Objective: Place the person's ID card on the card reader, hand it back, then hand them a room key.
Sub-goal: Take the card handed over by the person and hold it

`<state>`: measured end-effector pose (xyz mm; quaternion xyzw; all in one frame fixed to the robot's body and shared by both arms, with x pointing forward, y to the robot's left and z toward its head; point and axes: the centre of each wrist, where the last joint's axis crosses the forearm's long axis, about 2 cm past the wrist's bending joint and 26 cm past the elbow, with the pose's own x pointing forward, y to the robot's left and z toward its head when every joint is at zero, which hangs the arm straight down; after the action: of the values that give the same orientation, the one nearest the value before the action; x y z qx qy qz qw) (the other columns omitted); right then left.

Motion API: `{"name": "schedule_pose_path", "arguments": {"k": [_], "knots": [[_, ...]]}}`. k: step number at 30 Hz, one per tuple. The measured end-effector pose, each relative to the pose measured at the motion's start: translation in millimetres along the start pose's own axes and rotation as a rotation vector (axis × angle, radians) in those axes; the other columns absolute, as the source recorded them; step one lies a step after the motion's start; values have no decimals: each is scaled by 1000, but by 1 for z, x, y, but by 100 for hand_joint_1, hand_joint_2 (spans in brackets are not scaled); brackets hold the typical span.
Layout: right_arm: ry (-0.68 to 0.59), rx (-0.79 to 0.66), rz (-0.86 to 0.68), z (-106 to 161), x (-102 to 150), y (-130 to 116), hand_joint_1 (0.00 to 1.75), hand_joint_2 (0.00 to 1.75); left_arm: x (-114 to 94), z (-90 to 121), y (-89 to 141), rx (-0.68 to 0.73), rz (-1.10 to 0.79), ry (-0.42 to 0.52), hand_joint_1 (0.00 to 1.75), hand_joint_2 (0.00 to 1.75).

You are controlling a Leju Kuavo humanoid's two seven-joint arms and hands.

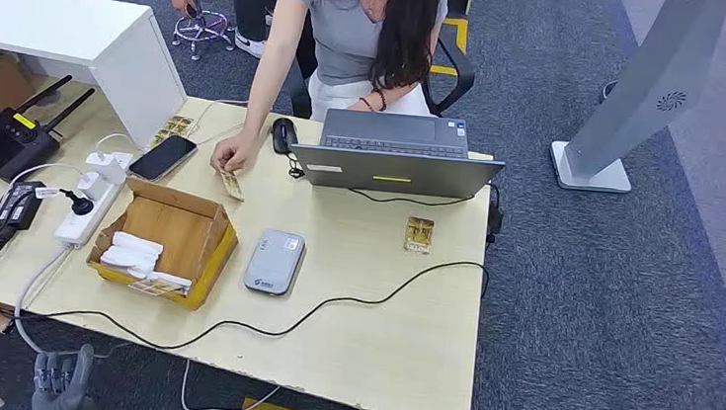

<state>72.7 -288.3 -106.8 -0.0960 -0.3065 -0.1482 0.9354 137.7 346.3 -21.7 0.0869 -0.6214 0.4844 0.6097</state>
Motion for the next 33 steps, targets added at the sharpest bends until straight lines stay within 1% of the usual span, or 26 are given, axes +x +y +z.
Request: {"name": "schedule_pose_path", "arguments": {"k": [3, 8, 11, 14, 17, 21, 25, 29, 33], "knots": [[3, -1, 1, 0, 0, 0, 0, 0, 10, -1, -4, -5, 25, -45, 0, 175], [5, 0, 6, 0, 0, -1, 0, 0, 45, -11, -19, -36, 69, -206, 0, 175], [9, 11, 24, -1, 2, 0, 0, 0, 67, -21, -35, -72, 49, -327, 0, 175], [15, 26, 49, -3, 7, 2, 0, 0, 85, -36, -59, -114, -31, -450, 0, 175], [17, 48, 73, -6, 14, 6, 0, 0, 105, -59, -95, -184, -183, -591, 0, 175], [14, 86, 109, -10, 25, 16, 0, 0, 134, -94, -158, -271, -432, -783, 0, 175], [13, 116, 138, -11, 31, 24, 0, 0, 156, -122, -212, -324, -615, -902, 0, 175], [12, 138, 160, -12, 36, 29, 0, 0, 178, -141, -258, -358, -773, -1013, 0, 175], [14, 163, 195, -13, 40, 34, 0, 0, 202, -160, -315, -336, -1068, -1136, 0, 175]]}}
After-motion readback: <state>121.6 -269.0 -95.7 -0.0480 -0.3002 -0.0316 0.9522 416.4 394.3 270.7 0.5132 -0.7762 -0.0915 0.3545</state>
